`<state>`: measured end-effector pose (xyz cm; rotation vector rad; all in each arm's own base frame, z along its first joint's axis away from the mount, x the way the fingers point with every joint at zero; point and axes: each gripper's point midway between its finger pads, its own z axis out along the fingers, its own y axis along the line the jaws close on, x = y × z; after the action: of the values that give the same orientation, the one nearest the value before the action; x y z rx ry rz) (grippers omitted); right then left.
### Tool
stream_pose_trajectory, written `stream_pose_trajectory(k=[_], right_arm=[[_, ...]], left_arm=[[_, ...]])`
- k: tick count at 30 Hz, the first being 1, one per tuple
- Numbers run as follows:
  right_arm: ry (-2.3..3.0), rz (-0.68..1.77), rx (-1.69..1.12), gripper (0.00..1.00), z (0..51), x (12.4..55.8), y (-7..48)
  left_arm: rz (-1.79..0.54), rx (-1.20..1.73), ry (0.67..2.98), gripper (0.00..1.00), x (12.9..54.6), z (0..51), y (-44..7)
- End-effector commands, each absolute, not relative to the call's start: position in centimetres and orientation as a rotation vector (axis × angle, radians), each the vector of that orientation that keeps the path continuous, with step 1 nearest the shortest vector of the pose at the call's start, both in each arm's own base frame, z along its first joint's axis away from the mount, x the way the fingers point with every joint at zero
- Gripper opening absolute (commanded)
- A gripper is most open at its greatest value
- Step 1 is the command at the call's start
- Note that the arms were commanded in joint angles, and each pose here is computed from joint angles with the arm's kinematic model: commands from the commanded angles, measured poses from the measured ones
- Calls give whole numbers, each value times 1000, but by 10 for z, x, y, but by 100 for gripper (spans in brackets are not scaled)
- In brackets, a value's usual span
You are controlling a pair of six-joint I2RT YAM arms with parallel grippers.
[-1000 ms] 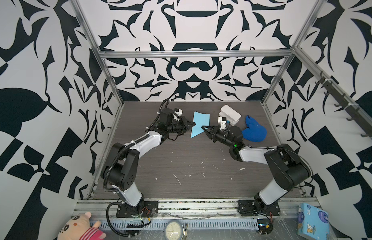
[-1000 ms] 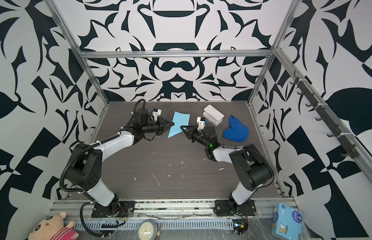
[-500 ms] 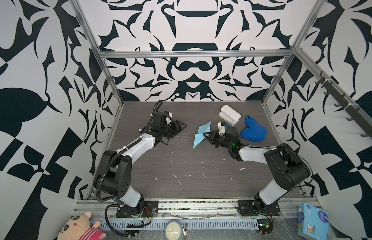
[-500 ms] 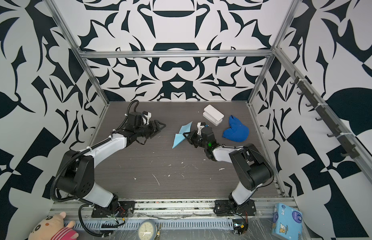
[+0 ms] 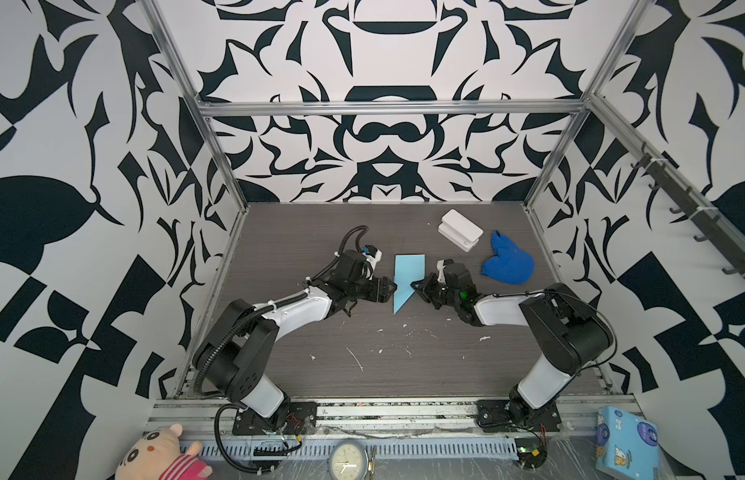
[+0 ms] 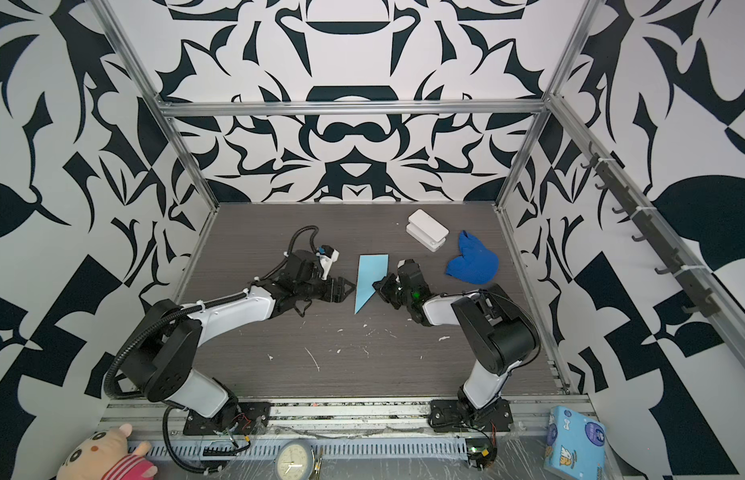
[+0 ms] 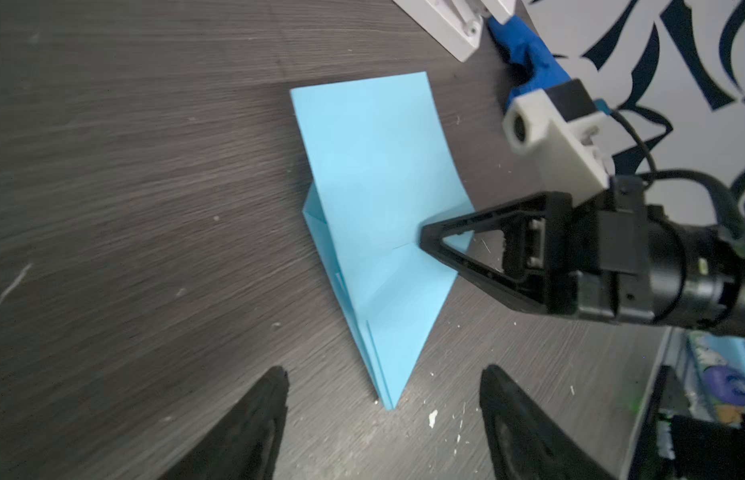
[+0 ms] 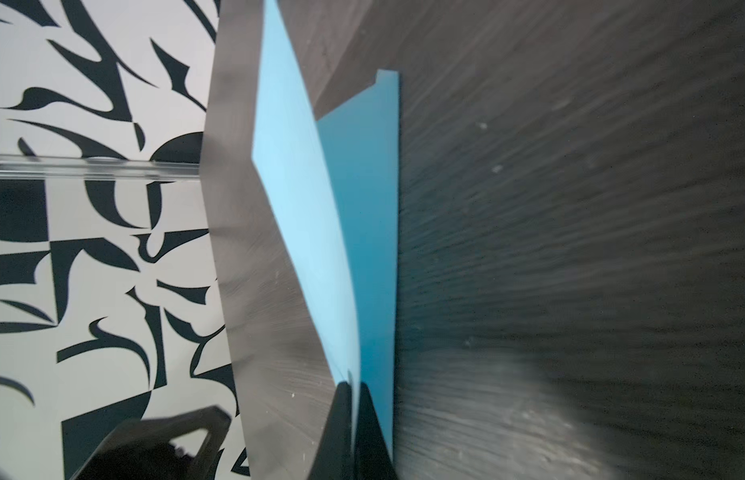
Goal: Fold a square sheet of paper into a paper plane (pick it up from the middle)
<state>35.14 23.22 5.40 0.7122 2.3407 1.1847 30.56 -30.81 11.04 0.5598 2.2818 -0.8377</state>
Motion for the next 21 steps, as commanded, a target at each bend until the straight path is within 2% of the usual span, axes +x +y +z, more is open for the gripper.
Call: stream_pose_trajectory(k=[1,5,11,16,21], right_arm=[[2308,1137,822,0,59,353,222],[2291,1130,948,0,63,356,218],[2325,1051,1015,0,77,358,215],[2336,1042,1049,0,77,361,217],[2342,1059,1094,0,74,362,220]], left_arm=[[-671,772,2135,77,307,101,-317],[-695,875,2011,80,300,98,-331],[-615,1081,1827,78,289,87,-345],[-572,1156,1759,72,288,75,-356],[-482,1163,1700,60,299,64,-361]])
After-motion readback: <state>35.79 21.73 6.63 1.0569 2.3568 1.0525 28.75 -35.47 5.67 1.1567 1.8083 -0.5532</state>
